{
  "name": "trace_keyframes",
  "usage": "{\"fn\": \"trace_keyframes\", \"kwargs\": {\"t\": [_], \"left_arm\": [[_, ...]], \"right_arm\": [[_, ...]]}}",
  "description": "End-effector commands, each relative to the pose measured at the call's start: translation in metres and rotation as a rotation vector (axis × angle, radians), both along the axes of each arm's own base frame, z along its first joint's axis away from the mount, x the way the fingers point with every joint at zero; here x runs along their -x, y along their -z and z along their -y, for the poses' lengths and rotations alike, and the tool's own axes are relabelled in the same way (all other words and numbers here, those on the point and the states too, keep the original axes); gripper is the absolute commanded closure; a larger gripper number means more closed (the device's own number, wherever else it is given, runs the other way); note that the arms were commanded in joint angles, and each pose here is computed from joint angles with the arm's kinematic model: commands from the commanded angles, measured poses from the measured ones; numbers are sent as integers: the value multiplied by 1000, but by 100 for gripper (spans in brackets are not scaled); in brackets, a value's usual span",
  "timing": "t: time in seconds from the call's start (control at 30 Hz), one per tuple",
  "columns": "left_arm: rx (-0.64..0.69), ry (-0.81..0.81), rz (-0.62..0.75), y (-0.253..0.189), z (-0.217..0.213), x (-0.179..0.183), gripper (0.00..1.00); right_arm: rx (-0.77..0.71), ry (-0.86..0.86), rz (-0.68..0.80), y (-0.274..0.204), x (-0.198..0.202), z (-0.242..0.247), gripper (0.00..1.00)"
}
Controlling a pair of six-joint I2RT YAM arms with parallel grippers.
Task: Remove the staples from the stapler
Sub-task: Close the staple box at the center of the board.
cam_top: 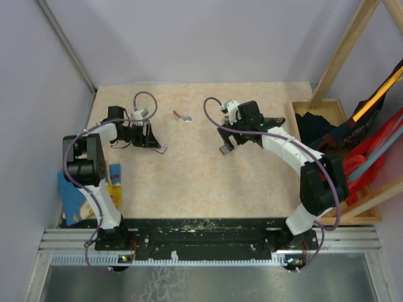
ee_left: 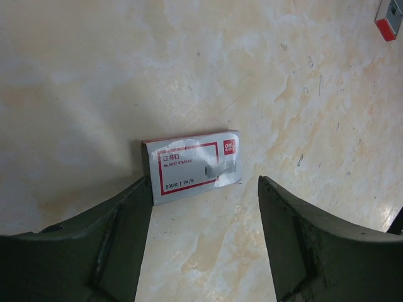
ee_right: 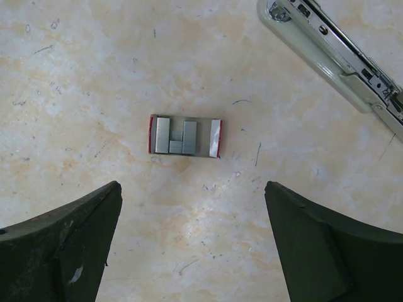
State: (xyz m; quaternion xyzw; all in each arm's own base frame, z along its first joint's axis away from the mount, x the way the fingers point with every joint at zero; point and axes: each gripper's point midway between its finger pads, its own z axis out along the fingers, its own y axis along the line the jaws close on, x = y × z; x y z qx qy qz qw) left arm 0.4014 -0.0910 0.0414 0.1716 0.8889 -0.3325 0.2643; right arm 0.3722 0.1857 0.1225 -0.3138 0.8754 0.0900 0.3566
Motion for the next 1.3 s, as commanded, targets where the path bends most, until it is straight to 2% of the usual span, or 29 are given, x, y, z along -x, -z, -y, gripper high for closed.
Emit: {"fn": "trace_keyframes", "kwargs": {"t": [0.0,0.37,0.57,1.03,1.27], "left_arm": [[36,45,-11,2,11,11,27],[70,126,-40,7,36,38,27],[78,150,-56,7,49,45,23],[117,163,-98,8,57,57,20],[130,162,-114,12,59,61,19]], "right_arm": [[-27,6,-17,7,-6,-1,5],[-62,36,-195,48,-7,3,6],[-91,30,-257,64,-8,-2,6],[-111,-7,-247,72,-25,-12,6],[-170,-91,-304,75,-12,-26,6]]}}
